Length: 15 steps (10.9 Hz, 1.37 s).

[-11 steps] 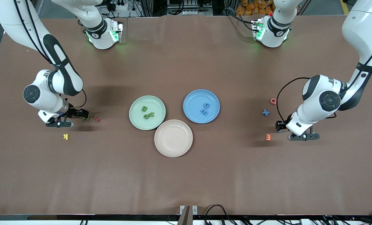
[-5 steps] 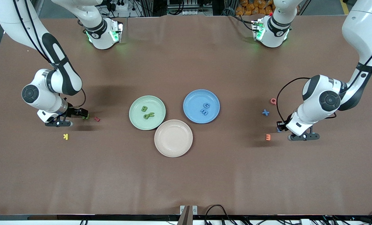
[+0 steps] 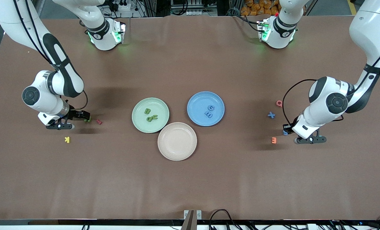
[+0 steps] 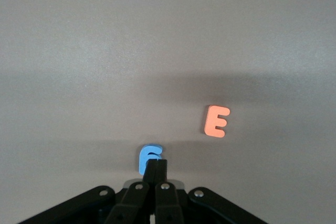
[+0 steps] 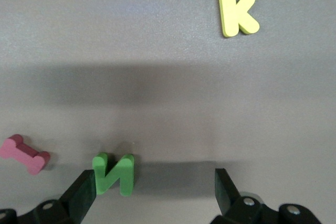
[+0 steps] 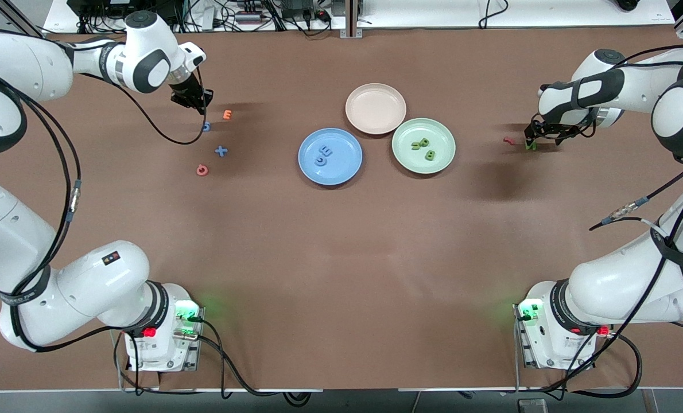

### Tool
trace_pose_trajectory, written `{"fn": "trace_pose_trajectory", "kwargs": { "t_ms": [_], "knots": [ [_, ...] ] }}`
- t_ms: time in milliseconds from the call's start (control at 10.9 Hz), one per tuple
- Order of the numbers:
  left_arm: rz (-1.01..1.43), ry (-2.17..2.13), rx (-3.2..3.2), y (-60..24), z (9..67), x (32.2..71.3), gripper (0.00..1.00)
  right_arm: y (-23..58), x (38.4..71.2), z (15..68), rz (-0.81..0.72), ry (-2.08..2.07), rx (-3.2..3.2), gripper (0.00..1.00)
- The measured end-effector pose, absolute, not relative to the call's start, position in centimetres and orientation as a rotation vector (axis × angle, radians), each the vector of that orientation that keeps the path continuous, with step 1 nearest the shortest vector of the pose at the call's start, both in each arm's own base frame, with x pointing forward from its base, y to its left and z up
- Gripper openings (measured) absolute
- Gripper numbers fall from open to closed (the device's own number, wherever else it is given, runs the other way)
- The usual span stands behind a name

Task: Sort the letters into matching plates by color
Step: 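Lower and close the right gripper on the N while the left grasps the 6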

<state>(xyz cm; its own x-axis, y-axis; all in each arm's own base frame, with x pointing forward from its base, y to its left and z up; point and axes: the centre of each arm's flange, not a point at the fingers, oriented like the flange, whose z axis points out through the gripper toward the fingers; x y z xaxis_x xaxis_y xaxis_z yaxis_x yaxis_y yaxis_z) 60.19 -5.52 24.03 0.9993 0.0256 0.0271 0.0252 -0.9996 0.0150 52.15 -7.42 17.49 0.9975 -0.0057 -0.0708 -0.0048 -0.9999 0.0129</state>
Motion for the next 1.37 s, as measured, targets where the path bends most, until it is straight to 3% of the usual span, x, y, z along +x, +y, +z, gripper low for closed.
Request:
{"fn": "trace_pose_trajectory", "kwargs": {
  "t_ms": [275,458,1008,1283,1375],
  "knots": [
    [0.033,0.038,3.118,-5.6,23.5,60.1,0.11,-6.8,52.2,17.5,-0.111,0.006,3.129,1.0],
    [0.026,0.016,3.12,-5.7,22.8,60.0,0.35,-6.3,52.3,17.4,-0.107,-0.004,3.139,1.0],
    [0.005,-0.015,3.124,-4.3,20.4,59.8,0.36,-5.7,52.3,16.1,-0.098,-0.002,3.14,0.99],
    [-0.004,-0.016,3.118,-4.4,19.9,59.7,0.37,-5.7,52.5,16.5,-0.085,0.002,3.139,0.84],
    [-0.008,-0.016,3.117,-4.4,19.8,59.6,0.37,-5.7,52.5,16.6,-0.084,0.003,3.139,0.83]
  ]
}}
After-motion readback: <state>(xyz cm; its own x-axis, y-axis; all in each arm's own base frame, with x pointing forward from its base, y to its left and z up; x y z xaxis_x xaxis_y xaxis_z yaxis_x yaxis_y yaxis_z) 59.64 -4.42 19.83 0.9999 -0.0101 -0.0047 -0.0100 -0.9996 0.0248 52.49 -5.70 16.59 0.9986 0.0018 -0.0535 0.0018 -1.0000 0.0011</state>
